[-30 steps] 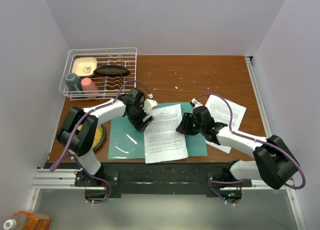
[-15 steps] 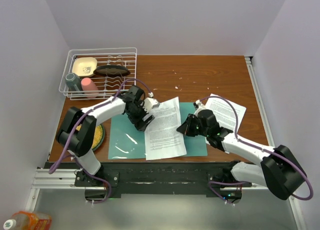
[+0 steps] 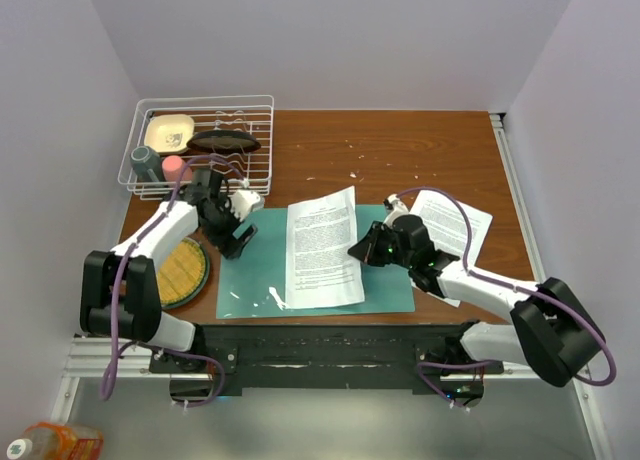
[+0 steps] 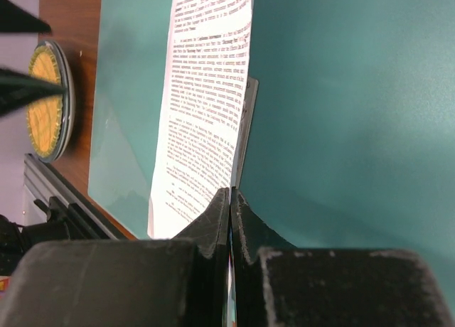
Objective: Put the files into the folder
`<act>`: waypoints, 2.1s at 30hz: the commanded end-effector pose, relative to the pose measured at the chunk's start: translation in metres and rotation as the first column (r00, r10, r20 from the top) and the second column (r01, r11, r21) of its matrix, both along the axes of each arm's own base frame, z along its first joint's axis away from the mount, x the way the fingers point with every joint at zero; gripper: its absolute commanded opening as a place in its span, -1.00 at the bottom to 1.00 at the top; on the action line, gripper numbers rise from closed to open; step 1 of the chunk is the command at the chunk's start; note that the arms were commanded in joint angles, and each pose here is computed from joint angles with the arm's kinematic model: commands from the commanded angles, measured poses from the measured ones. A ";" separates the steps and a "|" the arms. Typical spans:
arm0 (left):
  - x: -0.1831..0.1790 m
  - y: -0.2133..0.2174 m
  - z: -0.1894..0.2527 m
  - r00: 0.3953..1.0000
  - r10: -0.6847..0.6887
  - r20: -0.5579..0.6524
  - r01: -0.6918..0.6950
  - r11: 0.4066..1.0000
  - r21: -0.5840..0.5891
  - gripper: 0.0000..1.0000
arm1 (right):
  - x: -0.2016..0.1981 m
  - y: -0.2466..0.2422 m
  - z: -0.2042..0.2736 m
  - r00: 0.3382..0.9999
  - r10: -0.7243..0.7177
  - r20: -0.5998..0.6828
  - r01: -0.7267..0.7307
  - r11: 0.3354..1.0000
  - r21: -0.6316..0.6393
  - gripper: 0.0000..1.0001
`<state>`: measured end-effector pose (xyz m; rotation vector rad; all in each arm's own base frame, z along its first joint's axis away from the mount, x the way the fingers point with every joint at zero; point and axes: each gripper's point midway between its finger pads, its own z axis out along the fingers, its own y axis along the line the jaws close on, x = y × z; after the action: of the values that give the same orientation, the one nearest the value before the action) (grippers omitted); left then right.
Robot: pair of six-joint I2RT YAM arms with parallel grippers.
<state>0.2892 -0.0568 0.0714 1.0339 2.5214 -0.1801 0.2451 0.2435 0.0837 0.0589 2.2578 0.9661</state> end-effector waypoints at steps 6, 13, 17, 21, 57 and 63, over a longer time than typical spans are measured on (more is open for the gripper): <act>-0.036 0.027 -0.033 0.995 -0.096 -0.041 0.100 0.986 0.136 0.80 | 0.036 0.022 0.043 0.992 -0.007 0.123 0.000 0.998 0.058 -1.00; -0.050 0.038 -0.039 0.976 -0.209 -0.054 0.215 0.959 0.186 0.78 | 0.043 0.033 0.043 0.994 -0.002 0.109 -0.008 0.996 0.091 -1.00; -0.062 0.039 -0.050 0.967 -0.243 -0.078 0.254 0.950 0.181 0.79 | 0.038 0.031 0.035 0.996 0.000 0.091 -0.008 0.996 0.092 -1.00; -0.064 0.038 -0.055 0.962 -0.258 -0.084 0.269 0.947 0.175 0.79 | 0.033 0.028 0.030 0.997 -0.004 0.082 -0.003 0.995 0.097 -1.00; -0.066 -0.002 -0.075 0.926 -0.338 -0.171 0.350 0.936 0.047 0.79 | 0.015 0.008 -0.011 0.991 -0.046 0.127 0.052 0.998 -0.044 -1.00; -0.070 -0.029 -0.077 0.907 -0.378 -0.184 0.382 0.924 -0.015 0.78 | 0.015 0.008 -0.015 0.992 -0.040 0.117 0.047 0.997 -0.060 -1.00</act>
<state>0.2298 -0.0511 0.0100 1.5564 2.4962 -0.1806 0.2546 0.2537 0.0693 0.0364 2.1909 0.8924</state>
